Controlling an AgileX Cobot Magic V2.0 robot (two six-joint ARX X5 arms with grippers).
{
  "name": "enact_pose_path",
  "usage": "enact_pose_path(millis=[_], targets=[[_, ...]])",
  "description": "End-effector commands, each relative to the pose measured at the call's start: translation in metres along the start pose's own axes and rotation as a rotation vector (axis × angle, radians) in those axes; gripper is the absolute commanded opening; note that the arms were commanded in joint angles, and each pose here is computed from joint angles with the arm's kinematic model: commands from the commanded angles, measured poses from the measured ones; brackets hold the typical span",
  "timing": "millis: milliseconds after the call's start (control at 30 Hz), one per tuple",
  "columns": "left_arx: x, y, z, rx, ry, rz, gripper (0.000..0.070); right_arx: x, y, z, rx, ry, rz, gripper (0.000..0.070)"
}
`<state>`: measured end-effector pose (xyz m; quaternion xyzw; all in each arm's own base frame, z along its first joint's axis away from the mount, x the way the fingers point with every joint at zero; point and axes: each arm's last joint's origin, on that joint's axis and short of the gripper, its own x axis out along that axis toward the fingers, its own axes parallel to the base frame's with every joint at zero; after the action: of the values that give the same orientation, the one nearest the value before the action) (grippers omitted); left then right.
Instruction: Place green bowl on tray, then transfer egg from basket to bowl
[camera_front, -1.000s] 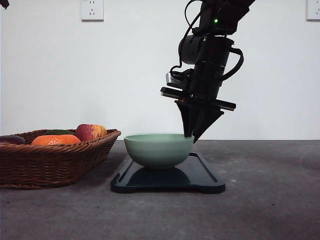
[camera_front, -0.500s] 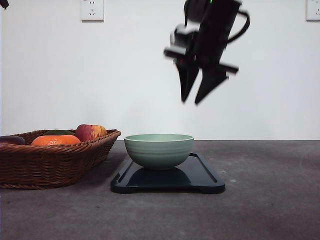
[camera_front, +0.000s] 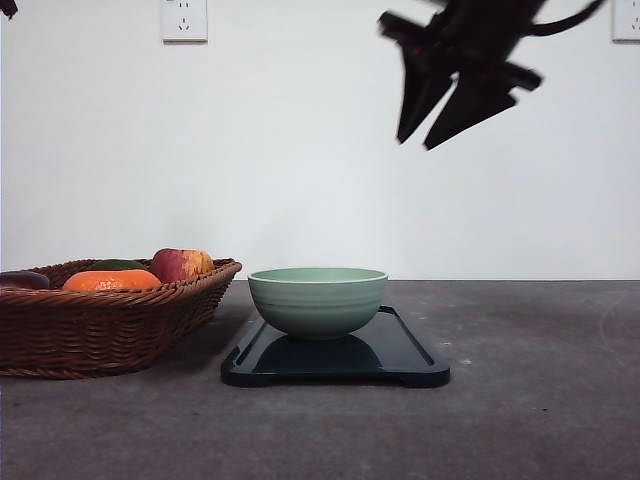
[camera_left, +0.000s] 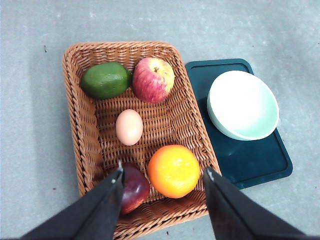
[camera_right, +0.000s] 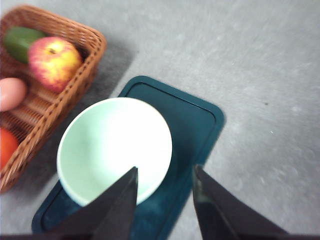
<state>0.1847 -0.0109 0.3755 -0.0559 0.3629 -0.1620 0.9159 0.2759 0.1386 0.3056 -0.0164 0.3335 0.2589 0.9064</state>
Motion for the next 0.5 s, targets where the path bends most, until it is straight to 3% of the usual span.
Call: enact_pose_path(millis=[0,467], targets=[[-0.003,-0.002,0.006,0.011,-0.026,-0.004,0.0312,-0.006,0.002,-0.014,-0.021,-0.023,0.009,0.0210],[0.003,-0.010,0.004,-0.022,0.018,-0.044,0.0316,-0.060,0.001,-0.110,-0.028,-0.078,0.013,0.0210]])
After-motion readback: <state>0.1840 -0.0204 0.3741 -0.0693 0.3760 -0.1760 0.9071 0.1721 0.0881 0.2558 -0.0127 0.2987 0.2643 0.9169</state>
